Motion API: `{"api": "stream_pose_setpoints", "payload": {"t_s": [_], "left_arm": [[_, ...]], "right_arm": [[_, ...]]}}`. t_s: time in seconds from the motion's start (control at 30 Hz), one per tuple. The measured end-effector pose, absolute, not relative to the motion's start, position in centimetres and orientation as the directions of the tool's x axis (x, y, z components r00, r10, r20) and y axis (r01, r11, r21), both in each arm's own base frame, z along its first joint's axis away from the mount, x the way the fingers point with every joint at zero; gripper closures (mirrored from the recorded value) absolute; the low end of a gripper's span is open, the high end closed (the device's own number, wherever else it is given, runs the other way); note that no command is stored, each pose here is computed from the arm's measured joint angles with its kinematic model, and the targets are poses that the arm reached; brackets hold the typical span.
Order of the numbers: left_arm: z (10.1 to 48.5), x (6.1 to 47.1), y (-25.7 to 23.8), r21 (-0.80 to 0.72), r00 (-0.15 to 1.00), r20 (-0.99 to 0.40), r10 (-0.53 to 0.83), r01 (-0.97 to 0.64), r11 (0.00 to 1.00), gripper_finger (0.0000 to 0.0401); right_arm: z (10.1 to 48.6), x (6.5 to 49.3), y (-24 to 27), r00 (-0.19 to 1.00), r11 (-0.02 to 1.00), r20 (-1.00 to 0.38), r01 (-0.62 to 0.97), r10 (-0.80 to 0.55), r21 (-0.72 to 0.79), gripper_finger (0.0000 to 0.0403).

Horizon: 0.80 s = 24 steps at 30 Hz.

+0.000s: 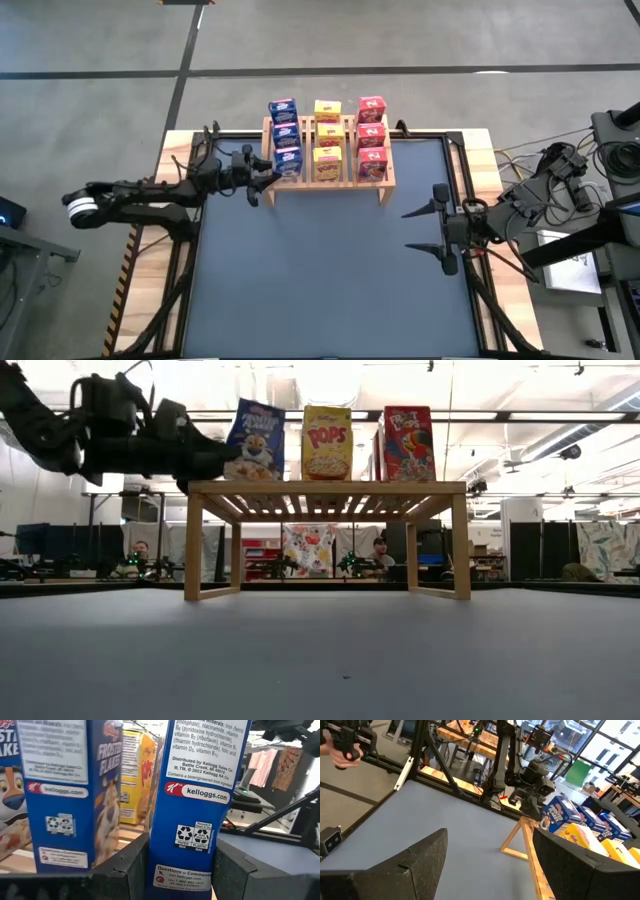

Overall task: Stack cereal on shelf
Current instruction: Put the blue cereal box on the shelf aligned with the other blue cereal boxes

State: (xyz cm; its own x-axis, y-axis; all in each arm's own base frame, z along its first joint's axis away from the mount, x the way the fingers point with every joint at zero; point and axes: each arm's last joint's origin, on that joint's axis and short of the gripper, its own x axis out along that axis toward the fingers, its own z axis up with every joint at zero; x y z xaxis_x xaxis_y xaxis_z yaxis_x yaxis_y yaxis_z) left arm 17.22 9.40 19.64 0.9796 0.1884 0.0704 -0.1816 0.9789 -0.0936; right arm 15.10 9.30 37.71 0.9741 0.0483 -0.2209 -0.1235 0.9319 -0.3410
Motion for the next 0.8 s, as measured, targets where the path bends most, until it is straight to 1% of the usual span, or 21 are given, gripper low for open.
{"api": "stream_pose_setpoints", "payload": {"t_s": [0.23,0.5,0.6,0.8], "left_arm": [[18.9,17.9,10.0,-0.087,0.981,0.094,0.17,-0.162,0.983,0.0243],[18.4,18.3,10.3,-0.136,0.981,0.08,0.176,-0.164,0.977,0.024],[18.4,18.2,10.3,-0.149,0.981,0.083,0.175,-0.162,0.976,0.0225],[18.7,18.0,10.2,-0.165,0.979,0.094,0.179,-0.162,0.973,0.0183]], "right_arm": [[37.7,15.1,9.3,0.975,0.933,-0.218,-0.123,0.049,-0.34,0.0119],[37.9,15.1,9.3,0.977,0.935,-0.208,-0.12,0.051,-0.334,0.0119],[37.9,15.1,9.3,0.977,0.935,-0.205,-0.12,0.052,-0.335,0.0119],[37.9,15.1,9.3,0.978,0.933,-0.204,-0.12,0.052,-0.338,0.0119]]}}
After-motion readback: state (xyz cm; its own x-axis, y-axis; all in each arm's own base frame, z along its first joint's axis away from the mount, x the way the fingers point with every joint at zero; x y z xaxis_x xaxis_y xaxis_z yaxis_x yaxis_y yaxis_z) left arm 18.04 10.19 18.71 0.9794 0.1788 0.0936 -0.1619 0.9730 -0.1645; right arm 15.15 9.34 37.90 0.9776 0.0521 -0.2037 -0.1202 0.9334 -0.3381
